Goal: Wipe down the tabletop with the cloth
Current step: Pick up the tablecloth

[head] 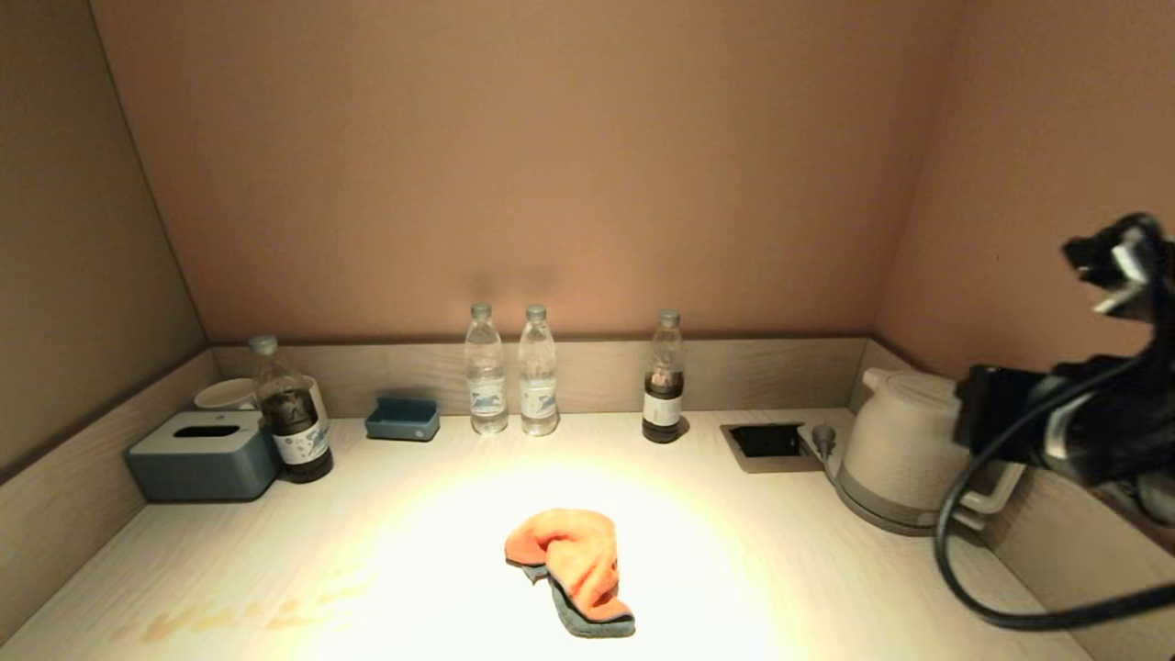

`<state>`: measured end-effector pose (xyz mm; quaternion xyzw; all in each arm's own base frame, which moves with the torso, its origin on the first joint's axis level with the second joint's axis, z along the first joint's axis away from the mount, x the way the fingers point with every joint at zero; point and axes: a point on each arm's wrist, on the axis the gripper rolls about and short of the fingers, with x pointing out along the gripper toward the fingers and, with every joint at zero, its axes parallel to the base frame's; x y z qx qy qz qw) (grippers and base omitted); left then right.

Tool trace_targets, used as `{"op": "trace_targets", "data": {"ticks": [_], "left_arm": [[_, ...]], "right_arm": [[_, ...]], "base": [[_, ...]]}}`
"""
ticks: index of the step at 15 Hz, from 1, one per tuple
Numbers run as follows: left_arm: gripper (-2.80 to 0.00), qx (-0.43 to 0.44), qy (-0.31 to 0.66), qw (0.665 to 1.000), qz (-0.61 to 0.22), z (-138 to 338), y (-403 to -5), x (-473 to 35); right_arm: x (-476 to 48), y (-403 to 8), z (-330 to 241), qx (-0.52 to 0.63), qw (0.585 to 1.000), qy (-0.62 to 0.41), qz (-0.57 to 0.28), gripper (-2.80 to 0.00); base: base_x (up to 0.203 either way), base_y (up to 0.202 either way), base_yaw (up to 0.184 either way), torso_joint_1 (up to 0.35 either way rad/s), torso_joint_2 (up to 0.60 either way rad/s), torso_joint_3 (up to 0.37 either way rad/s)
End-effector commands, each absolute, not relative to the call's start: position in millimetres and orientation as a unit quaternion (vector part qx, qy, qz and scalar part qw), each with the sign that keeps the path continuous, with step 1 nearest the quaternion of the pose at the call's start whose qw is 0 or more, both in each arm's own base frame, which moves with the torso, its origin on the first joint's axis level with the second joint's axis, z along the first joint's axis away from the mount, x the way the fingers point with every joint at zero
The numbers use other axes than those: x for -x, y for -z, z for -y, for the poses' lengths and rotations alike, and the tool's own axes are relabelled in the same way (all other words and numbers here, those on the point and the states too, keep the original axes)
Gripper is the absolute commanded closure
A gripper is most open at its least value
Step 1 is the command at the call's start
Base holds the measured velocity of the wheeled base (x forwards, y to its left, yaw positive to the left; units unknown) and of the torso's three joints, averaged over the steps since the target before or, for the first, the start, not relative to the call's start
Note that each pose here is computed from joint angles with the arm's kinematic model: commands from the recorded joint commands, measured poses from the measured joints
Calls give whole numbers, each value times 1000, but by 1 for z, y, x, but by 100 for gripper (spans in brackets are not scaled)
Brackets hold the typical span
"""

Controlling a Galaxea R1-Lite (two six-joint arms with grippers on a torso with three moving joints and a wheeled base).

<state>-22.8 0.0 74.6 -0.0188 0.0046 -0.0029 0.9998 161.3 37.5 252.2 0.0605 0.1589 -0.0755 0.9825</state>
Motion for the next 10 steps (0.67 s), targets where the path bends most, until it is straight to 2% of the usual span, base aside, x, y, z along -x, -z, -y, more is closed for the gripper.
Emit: {"op": "trace_targets", "data": {"ticks": [1,4,10], "left_arm": [[0,19,3,1000,-5,0,-75,23],[0,19,3,1000,-5,0,-75,23],[0,19,3,1000,-5,0,-75,23]], "right_arm": [[-92,-272,-11,-55,992,95,-58,0],[-51,-285,2,-3,990,139,6,0],[-28,-275,7,-3,982,187,11,0]], "base": [[0,0,0,0,0,0],[0,0,0,0,0,0],[0,0,0,0,0,0]]}}
